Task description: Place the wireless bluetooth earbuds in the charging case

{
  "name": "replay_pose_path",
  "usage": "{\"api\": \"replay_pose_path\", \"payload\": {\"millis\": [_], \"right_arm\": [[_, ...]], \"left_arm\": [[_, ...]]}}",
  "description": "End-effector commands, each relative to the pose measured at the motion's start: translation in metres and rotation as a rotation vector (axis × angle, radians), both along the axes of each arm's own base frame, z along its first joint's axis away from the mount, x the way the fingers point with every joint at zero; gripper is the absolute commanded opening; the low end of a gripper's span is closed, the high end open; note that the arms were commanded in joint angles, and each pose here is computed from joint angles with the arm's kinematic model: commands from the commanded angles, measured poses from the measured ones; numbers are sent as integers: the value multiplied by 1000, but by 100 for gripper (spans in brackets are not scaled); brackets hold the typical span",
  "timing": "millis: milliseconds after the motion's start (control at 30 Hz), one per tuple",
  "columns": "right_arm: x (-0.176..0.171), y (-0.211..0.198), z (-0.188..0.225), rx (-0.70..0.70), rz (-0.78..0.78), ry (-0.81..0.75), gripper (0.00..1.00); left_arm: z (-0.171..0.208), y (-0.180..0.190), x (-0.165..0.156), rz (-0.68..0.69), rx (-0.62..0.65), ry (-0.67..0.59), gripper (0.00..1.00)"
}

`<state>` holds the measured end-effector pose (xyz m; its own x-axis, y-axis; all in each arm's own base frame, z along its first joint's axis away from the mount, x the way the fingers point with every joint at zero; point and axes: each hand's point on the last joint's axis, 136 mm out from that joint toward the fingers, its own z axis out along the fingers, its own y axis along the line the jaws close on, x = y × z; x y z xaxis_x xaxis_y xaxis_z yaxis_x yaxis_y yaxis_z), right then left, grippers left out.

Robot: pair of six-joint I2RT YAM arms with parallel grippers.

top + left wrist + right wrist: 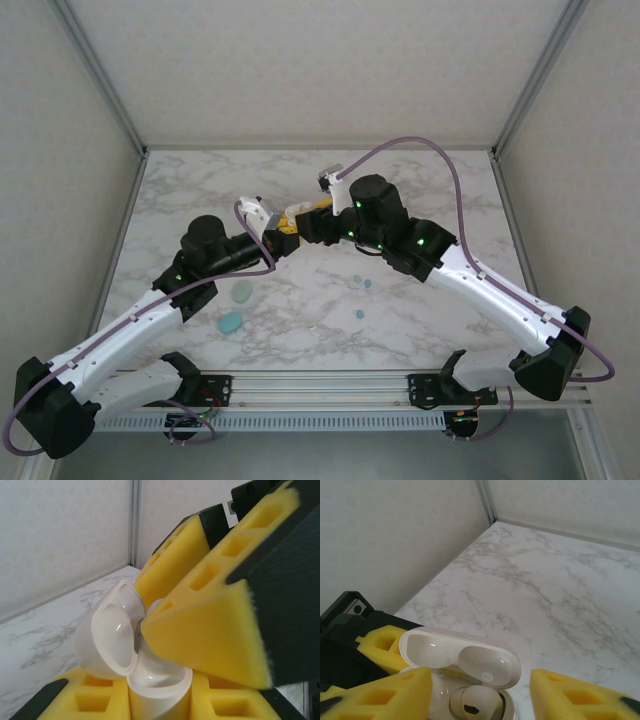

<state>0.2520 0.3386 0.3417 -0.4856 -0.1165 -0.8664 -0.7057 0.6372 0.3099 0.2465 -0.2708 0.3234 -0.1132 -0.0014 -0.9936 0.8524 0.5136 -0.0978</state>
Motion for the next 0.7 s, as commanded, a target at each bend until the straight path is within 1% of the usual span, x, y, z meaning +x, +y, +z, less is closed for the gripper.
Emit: {"api": "replay_pose_path", "payload": {"millis": [0,67,200,300,400,500,567,633,667], "right_arm": [[-17,-1,11,49,35,36,63],[-19,-5,21,81,19,49,67],[-26,-10,41,144,25,57,73],[-26,-16,52,170,0,56,75],[-22,-30,59,180,-70,45,77],[-8,-56,52,140,-227,49,77],[5,-87,36,79,-397,89,75],[13,-114,15,36,-518,142,72],[15,-123,2,17,-548,175,70]], "left_arm": [[32,3,-7,1,-35,-102,9],[29,4,-6,7,-20,-103,9],[27,4,-7,6,-8,-101,9],[25,5,-7,7,-5,-99,9],[25,5,-7,7,-5,-100,9],[25,7,-6,18,-3,-103,9],[29,12,-6,43,-5,-119,9],[30,17,-5,73,1,-132,9],[31,21,-6,88,4,-139,9]]}}
